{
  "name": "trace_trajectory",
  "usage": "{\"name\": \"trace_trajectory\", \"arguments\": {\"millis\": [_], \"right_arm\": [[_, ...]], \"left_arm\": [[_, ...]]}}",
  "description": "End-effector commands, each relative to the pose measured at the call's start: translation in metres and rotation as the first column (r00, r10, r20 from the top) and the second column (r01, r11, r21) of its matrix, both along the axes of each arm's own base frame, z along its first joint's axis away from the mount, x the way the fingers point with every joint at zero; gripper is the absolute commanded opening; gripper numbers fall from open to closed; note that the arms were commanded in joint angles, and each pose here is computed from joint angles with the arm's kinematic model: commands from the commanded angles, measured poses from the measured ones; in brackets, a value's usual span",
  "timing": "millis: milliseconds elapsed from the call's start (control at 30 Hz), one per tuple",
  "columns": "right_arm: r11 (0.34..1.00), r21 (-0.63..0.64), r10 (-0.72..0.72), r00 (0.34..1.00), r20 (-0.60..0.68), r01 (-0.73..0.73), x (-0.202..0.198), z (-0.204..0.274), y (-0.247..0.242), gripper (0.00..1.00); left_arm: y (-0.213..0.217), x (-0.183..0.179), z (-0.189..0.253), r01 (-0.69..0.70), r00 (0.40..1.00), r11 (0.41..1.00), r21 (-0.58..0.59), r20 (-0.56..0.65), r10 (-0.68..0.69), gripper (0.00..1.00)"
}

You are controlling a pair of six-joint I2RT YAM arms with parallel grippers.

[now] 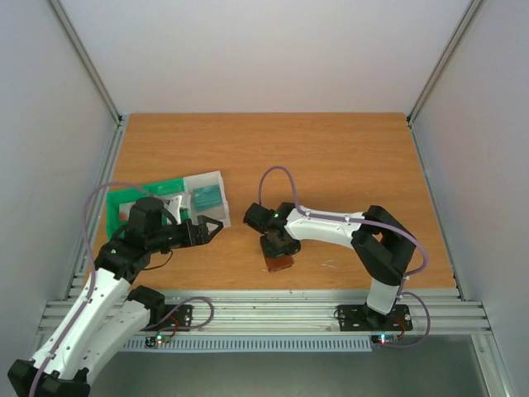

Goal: Take the credit cards out of the card holder

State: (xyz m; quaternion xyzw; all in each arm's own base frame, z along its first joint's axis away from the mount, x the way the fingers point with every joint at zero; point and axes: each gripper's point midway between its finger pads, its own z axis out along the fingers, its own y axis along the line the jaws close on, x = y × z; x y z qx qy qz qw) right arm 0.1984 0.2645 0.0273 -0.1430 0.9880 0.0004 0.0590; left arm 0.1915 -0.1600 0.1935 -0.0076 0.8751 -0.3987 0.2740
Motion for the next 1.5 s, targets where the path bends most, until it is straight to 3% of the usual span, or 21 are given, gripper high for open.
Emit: {"name": "trace_trajectory", "arguments": {"millis": [0,233,400,833,1000,1467], "right_arm": [[0.994,-0.107,0.029,0.998,0.051,-0.023,0.003,-0.013,-0.01,0.2],[0.998,-0.043,0.044,0.998,0.048,-0.042,-0.001,-0.01,-0.001,0.02],[0.996,0.057,0.059,0.997,0.051,-0.062,-0.004,-0.002,0.012,0.01],[0.939,0.34,0.019,0.998,0.068,-0.041,-0.015,0.051,0.039,0.01],[0.899,0.438,0.001,0.998,0.062,-0.028,-0.021,0.074,0.045,0.01],[0.732,0.679,-0.045,0.991,0.127,-0.054,-0.024,0.128,0.062,0.01]], "left_arm": [[0.003,0.001,0.014,-0.003,0.998,1.0,0.024,0.059,0.001,0.99],[0.002,0.002,0.009,-0.005,0.999,1.0,0.017,0.041,0.004,0.99],[0.006,0.006,0.002,-0.022,1.0,0.998,0.062,0.011,0.021,0.98],[-0.006,0.01,-0.021,0.005,0.994,1.0,0.027,-0.109,-0.002,0.87],[-0.016,0.012,-0.029,0.029,0.988,0.999,-0.016,-0.153,-0.031,0.8],[-0.026,0.014,-0.051,0.061,0.968,0.997,-0.042,-0.243,-0.07,0.75]]}}
